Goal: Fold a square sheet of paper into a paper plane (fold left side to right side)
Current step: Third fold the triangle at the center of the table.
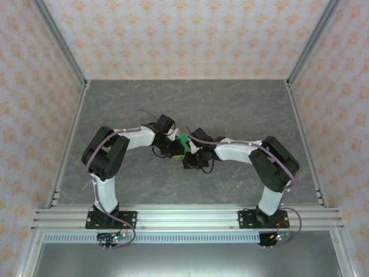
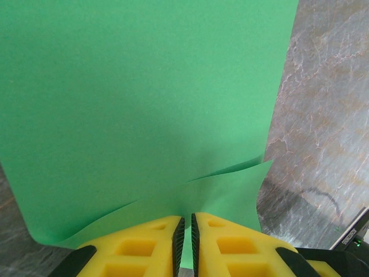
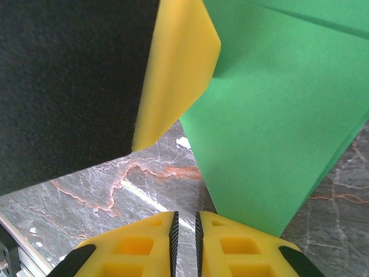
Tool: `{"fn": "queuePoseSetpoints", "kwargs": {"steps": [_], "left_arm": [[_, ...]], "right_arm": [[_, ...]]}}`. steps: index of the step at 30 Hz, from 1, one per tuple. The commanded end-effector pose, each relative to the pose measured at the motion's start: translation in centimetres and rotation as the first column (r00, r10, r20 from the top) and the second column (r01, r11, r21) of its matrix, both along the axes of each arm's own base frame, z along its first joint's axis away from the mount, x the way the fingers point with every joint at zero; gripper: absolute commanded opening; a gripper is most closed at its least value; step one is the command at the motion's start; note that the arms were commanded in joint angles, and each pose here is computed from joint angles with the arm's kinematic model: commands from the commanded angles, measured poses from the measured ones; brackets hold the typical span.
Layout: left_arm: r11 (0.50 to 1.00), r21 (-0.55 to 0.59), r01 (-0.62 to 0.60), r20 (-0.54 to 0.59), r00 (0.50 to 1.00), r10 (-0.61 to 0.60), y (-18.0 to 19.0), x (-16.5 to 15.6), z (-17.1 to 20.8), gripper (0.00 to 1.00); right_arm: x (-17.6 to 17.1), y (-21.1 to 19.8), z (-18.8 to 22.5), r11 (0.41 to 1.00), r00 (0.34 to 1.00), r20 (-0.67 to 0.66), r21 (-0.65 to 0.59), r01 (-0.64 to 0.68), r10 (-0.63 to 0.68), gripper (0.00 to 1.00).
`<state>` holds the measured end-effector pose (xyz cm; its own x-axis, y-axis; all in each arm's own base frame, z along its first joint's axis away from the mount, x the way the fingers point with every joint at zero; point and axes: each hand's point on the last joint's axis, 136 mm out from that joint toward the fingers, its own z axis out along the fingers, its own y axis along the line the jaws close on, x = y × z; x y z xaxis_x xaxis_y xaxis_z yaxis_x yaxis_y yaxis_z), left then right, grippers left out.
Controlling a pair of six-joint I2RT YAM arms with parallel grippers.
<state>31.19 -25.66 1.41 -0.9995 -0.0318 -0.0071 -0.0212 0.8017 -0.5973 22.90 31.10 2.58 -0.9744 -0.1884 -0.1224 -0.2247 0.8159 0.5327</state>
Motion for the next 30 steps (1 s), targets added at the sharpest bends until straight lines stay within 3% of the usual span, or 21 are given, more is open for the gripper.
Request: {"fn": "queuePoseSetpoints", "kwargs": {"steps": [1, 13, 17, 22, 30], "left_arm": [[0.991, 0.133, 0.014, -0.074, 0.997, -0.004, 2.1, -2.0, -3.5, 0.18], [0.991, 0.134, 0.014, -0.074, 0.997, -0.004, 2.1, -2.0, -3.5, 0.18], [0.991, 0.134, 0.015, -0.074, 0.997, -0.005, 2.1, -2.0, -3.5, 0.18], [0.991, 0.132, 0.011, -0.068, 0.998, -0.002, 2.1, -1.8, -3.4, 0.18], [0.991, 0.132, 0.016, -0.068, 0.998, -0.007, 2.0, -1.8, -3.3, 0.18]], "right_arm": [[0.8, 0.3, -0.1, 1.0, 1.0, 0.01, -0.003, 0.022, -0.022, 0.18], [0.3, -0.7, -0.7, 0.998, 0.998, -0.008, 0.003, 0.061, -0.061, 0.17], [0.7, 0.1, 2.0, 0.996, 0.998, 0.037, 0.071, 0.051, -0.053, 0.17], [1.0, 0.2, 4.1, 0.993, 0.996, 0.068, 0.107, 0.059, -0.066, 0.1], [1.2, -0.1, 2.3, 0.994, 0.995, 0.034, 0.055, 0.096, -0.098, 0.07]]}}
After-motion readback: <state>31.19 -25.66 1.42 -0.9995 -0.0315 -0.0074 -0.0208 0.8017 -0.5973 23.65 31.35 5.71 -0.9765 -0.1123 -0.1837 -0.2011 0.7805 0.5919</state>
